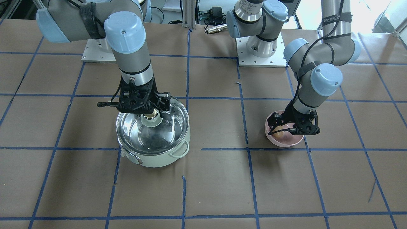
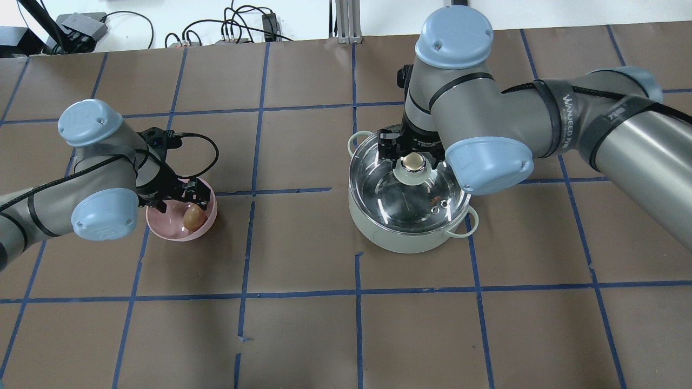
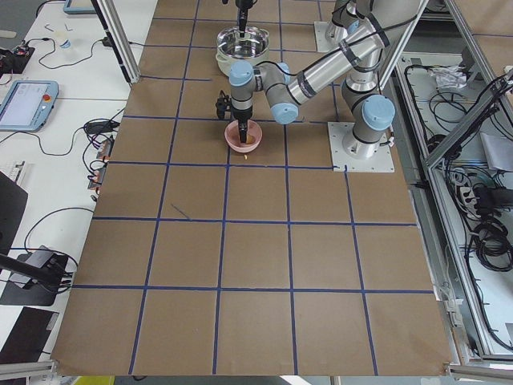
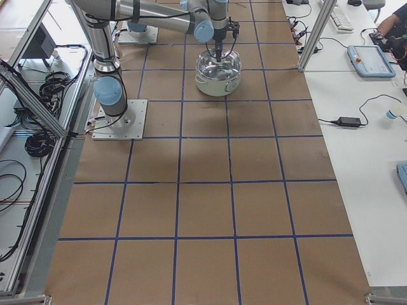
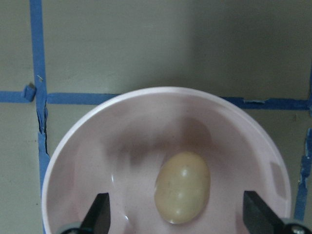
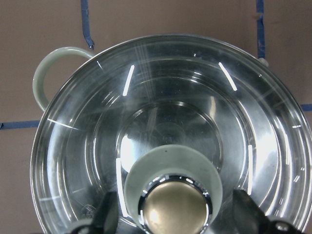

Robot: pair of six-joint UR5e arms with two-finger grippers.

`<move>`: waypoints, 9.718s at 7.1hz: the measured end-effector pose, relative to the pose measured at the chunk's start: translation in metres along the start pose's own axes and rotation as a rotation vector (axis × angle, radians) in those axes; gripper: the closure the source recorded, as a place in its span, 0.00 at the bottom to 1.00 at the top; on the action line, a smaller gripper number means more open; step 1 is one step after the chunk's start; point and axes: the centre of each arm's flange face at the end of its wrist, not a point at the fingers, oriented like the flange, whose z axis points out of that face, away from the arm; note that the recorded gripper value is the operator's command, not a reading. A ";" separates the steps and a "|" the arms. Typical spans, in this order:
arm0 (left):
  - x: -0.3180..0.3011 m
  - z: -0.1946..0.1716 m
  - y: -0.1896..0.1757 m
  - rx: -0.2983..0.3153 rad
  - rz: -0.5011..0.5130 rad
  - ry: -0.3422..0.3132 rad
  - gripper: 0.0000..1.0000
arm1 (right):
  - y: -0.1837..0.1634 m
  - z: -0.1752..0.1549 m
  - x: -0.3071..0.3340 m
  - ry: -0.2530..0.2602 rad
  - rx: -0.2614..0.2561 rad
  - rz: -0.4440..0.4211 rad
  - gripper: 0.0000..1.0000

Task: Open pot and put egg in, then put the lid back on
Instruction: 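Close the left gripper on the egg while the right gripper grasps the lid knob, then lift the glass lid off the pot with the right gripper, moving it farther away, then lift the egg out of the pink bowl with the left gripper, then carry the egg with the left gripper over the open pot, then lower the egg into the pot and open the left gripper, then raise the left gripper away while the right gripper brings the lid over the pot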

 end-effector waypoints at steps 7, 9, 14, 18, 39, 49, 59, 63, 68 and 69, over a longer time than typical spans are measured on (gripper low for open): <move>-0.003 0.017 -0.007 -0.001 0.070 -0.008 0.15 | -0.044 -0.077 0.023 -0.006 0.054 0.049 0.54; -0.003 0.018 -0.007 -0.004 0.071 -0.008 0.14 | -0.068 -0.128 0.071 -0.008 0.076 0.075 0.54; -0.003 0.020 -0.006 -0.012 0.067 -0.010 0.17 | -0.076 -0.147 0.114 -0.001 0.088 0.091 0.54; -0.002 0.024 -0.004 -0.025 0.064 -0.008 0.46 | -0.074 -0.149 0.111 -0.002 0.092 0.083 0.54; 0.361 -0.122 0.008 0.211 -0.149 0.117 0.84 | -0.080 -0.139 0.177 0.029 0.070 0.035 0.56; 0.433 -0.052 -0.016 0.308 -0.249 0.164 0.67 | -0.070 -0.124 0.183 0.016 0.047 0.053 0.56; 0.366 -0.135 -0.016 0.296 -0.198 0.105 0.02 | -0.053 -0.114 0.174 -0.020 0.023 0.060 0.59; 0.229 -0.217 -0.016 0.117 -0.087 0.048 0.02 | -0.031 -0.098 0.101 -0.110 0.008 0.153 0.61; 0.117 -0.291 0.017 -0.032 0.035 -0.034 0.00 | -0.008 -0.056 0.031 -0.108 0.026 0.244 0.62; 0.118 -0.296 0.016 -0.028 0.033 -0.013 0.01 | -0.005 -0.047 0.023 -0.113 0.033 0.258 0.62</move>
